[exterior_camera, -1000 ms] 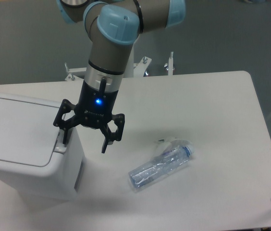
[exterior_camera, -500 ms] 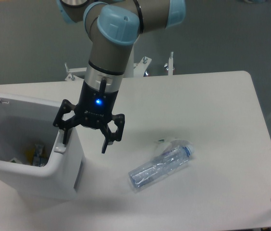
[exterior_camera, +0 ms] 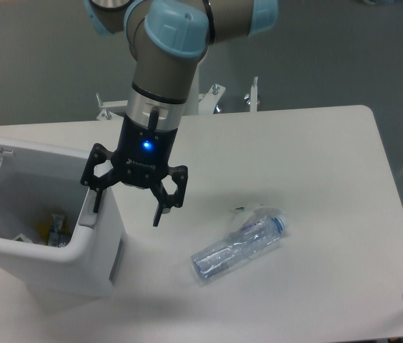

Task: Open the trash can
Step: 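Lift the gripper away from the opened trash can toward the bottle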

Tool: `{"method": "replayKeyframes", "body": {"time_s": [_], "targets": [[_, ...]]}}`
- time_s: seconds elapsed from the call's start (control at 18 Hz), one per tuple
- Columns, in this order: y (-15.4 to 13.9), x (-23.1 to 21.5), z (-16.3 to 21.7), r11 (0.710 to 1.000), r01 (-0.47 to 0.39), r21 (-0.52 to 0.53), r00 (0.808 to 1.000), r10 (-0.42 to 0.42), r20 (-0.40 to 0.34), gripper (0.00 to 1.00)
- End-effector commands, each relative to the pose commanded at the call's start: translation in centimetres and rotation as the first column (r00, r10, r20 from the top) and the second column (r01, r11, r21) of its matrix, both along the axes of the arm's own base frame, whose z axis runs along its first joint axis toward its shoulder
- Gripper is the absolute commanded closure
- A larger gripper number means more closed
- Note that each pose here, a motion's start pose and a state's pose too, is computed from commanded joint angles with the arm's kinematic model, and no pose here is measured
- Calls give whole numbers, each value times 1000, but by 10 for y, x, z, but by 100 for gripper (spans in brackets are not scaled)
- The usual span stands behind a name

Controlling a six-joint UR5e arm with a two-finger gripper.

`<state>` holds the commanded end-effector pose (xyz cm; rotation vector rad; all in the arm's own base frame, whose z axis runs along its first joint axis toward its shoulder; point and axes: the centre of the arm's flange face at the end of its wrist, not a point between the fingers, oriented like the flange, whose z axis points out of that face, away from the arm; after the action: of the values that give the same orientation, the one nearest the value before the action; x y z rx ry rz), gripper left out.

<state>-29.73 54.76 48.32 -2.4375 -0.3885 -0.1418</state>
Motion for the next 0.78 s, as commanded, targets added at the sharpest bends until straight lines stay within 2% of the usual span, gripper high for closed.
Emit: {"method": "replayKeyframes", "body": {"time_s": [0.11, 0.28, 0.5, 0.67, 0.78], "targets": [[-22, -38, -11, 999, -35, -40, 998, 33, -56, 0], [-52, -86, -37, 988, -57, -146, 987, 35, -154, 0], [-73, -154, -67, 969, -65, -237, 976, 12, -218, 0], [-75, -196, -110, 935, -58, -349, 969, -32, -247, 0], [-76, -212, -134, 898, -14, -439, 953, -121, -279, 0]]}}
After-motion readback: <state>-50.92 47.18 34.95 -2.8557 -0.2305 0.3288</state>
